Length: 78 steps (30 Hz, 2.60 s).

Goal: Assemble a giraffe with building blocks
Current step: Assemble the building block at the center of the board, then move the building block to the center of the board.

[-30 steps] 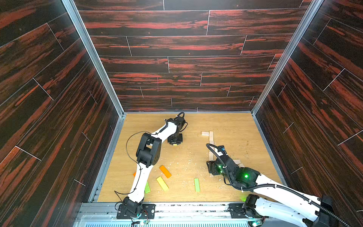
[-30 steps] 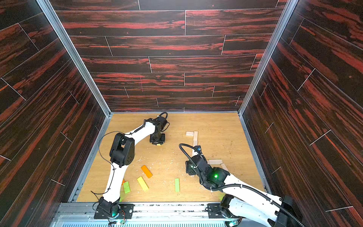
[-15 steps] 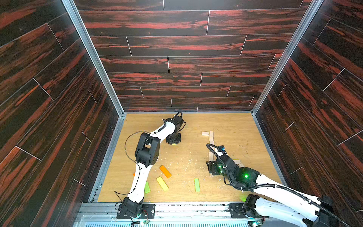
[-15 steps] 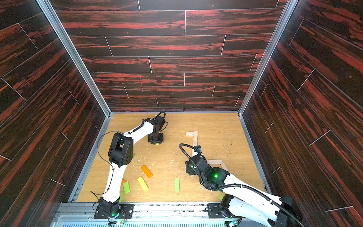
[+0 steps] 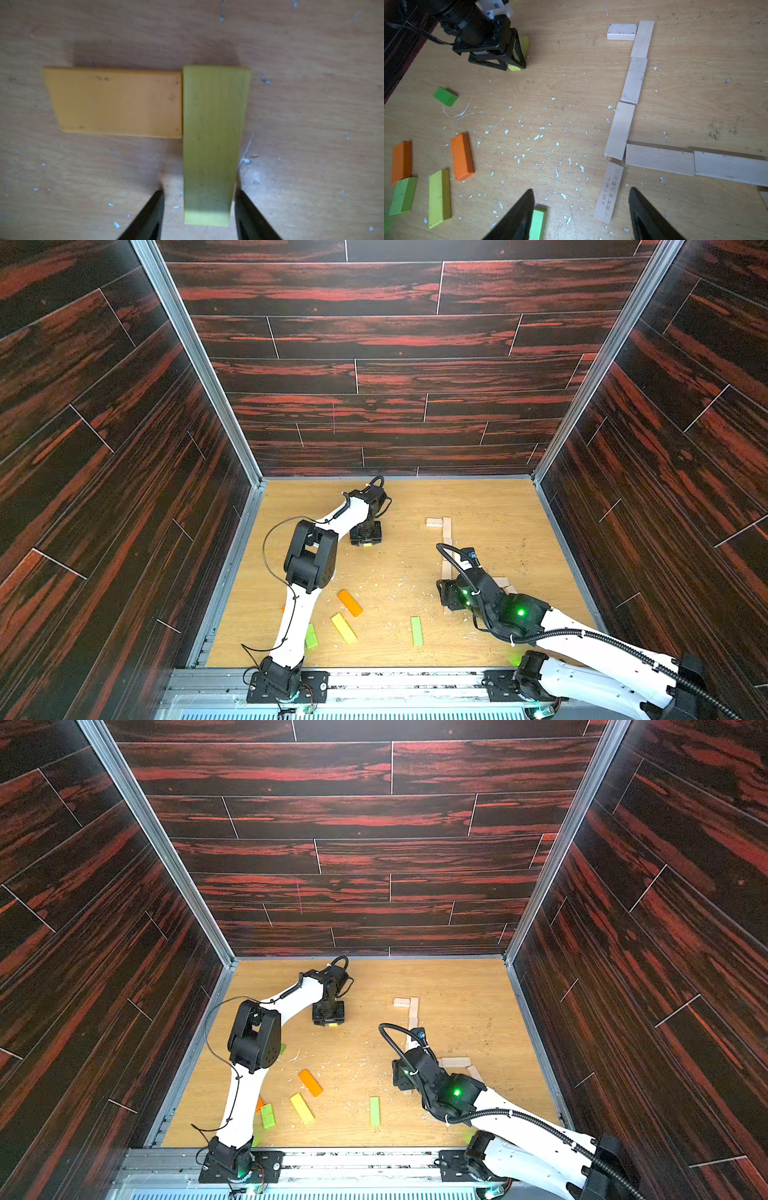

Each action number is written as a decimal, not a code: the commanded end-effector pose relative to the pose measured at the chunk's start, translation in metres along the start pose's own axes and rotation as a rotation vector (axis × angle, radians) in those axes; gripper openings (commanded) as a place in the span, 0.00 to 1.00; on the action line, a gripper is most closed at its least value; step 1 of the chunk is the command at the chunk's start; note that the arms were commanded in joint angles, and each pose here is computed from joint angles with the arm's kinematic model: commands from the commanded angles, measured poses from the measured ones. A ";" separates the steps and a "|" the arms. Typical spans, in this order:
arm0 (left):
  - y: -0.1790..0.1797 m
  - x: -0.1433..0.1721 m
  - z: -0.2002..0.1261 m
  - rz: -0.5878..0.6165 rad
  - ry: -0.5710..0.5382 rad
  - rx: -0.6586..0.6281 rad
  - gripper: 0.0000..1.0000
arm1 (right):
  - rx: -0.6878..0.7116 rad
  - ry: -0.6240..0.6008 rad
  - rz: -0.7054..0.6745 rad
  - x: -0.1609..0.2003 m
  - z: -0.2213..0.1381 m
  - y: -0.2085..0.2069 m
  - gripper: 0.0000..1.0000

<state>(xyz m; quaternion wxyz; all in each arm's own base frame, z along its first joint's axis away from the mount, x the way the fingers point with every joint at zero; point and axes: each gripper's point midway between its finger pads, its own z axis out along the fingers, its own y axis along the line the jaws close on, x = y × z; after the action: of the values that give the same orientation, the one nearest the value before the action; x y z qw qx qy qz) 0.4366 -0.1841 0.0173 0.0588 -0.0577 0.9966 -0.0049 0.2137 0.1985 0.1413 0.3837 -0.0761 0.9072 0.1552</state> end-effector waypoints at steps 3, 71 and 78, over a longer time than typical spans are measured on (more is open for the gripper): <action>0.001 0.002 -0.051 0.021 -0.069 0.028 0.62 | -0.004 -0.006 0.014 -0.001 -0.002 0.001 0.72; 0.050 0.218 -0.022 -0.200 -0.011 0.067 0.79 | -0.477 -0.111 -0.593 0.065 -0.017 0.147 0.69; 0.040 0.214 -0.019 -0.159 -0.012 0.061 0.49 | -0.440 -0.107 -0.587 0.066 -0.015 0.137 0.69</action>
<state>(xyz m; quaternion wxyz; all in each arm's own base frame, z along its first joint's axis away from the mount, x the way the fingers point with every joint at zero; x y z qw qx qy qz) 0.2160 -0.1618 0.0128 0.0655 -0.1473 0.9860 -0.0415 0.1197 0.3227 0.1309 0.4199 -0.4083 0.7744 0.2392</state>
